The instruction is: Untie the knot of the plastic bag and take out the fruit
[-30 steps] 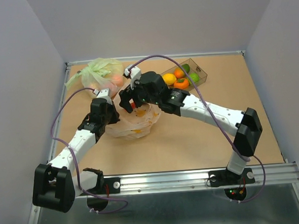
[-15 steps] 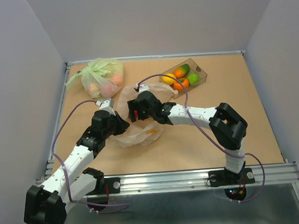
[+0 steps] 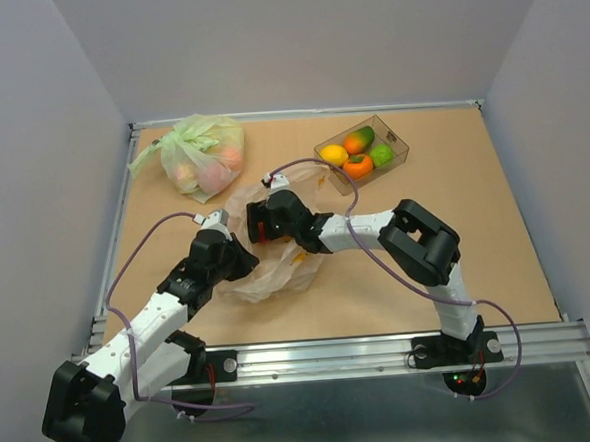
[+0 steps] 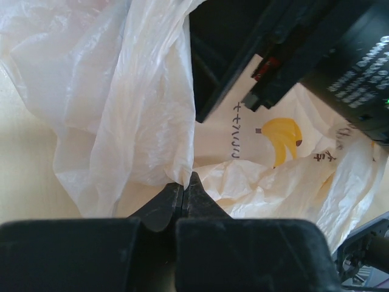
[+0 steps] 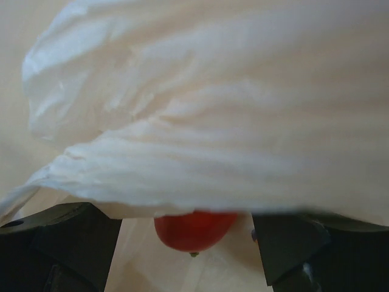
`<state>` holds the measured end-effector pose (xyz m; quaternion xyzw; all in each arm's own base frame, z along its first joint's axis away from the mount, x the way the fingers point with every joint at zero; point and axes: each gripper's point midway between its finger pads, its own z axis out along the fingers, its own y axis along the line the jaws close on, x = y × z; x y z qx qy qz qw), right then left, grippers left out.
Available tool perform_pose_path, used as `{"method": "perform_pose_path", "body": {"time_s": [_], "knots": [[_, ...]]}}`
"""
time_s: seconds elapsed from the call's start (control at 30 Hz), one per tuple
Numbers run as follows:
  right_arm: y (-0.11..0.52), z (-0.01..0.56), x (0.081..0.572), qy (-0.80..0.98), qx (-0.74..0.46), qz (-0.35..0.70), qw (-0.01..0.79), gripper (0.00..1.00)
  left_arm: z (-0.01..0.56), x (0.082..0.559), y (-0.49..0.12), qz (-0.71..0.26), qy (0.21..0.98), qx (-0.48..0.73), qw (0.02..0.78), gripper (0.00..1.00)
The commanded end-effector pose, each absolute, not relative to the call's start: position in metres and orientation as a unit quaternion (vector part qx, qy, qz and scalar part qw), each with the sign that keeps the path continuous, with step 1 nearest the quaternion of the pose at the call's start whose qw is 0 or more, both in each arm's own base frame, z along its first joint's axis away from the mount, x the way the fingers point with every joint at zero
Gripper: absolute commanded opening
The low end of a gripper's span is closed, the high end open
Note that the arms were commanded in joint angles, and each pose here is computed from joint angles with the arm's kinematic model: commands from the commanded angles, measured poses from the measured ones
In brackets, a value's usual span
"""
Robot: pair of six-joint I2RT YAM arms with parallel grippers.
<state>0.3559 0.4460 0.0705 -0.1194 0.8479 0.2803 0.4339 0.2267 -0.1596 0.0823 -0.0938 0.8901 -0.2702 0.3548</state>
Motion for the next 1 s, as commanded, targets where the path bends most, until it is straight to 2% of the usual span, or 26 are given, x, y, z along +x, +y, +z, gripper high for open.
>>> {"method": "perform_pose_path", "body": {"time_s": [0.0,0.2,0.23,0.3,0.33,0.43,0.67,0.73,0.97], "knots": [[0.453,0.077,0.373,0.826,-0.104,0.294,0.47,0.84,0.084,0.227,-0.159,-0.269,0.887,-0.099,0.362,0.0],[0.454,0.064,0.377,0.823,-0.123,0.279,0.479,0.81,0.083,0.227,-0.158,-0.266,0.888,-0.103,0.36,0.0],[0.455,0.063,0.377,0.823,-0.127,0.28,0.479,0.78,0.082,0.226,-0.157,-0.264,0.889,-0.103,0.358,0.0],[0.455,0.066,0.377,0.82,-0.131,0.279,0.482,0.65,0.083,0.228,-0.155,-0.26,0.889,-0.108,0.361,0.0],[0.454,0.068,0.376,0.819,-0.137,0.28,0.482,0.55,0.084,0.229,-0.154,-0.257,0.888,-0.109,0.364,0.0],[0.449,0.075,0.367,0.816,-0.156,0.281,0.48,0.42,0.086,0.236,-0.143,-0.228,0.887,-0.124,0.382,0.0],[0.422,0.095,0.343,0.816,-0.202,0.263,0.473,0.26,0.108,0.267,-0.116,-0.167,0.879,-0.136,0.425,0.0],[0.415,0.102,0.337,0.815,-0.218,0.257,0.471,0.23,0.114,0.284,-0.101,-0.139,0.879,-0.135,0.436,0.0],[0.413,0.125,0.312,0.812,-0.274,0.276,0.436,0.22,0.14,0.324,-0.081,-0.078,0.872,-0.104,0.473,0.0]]}}
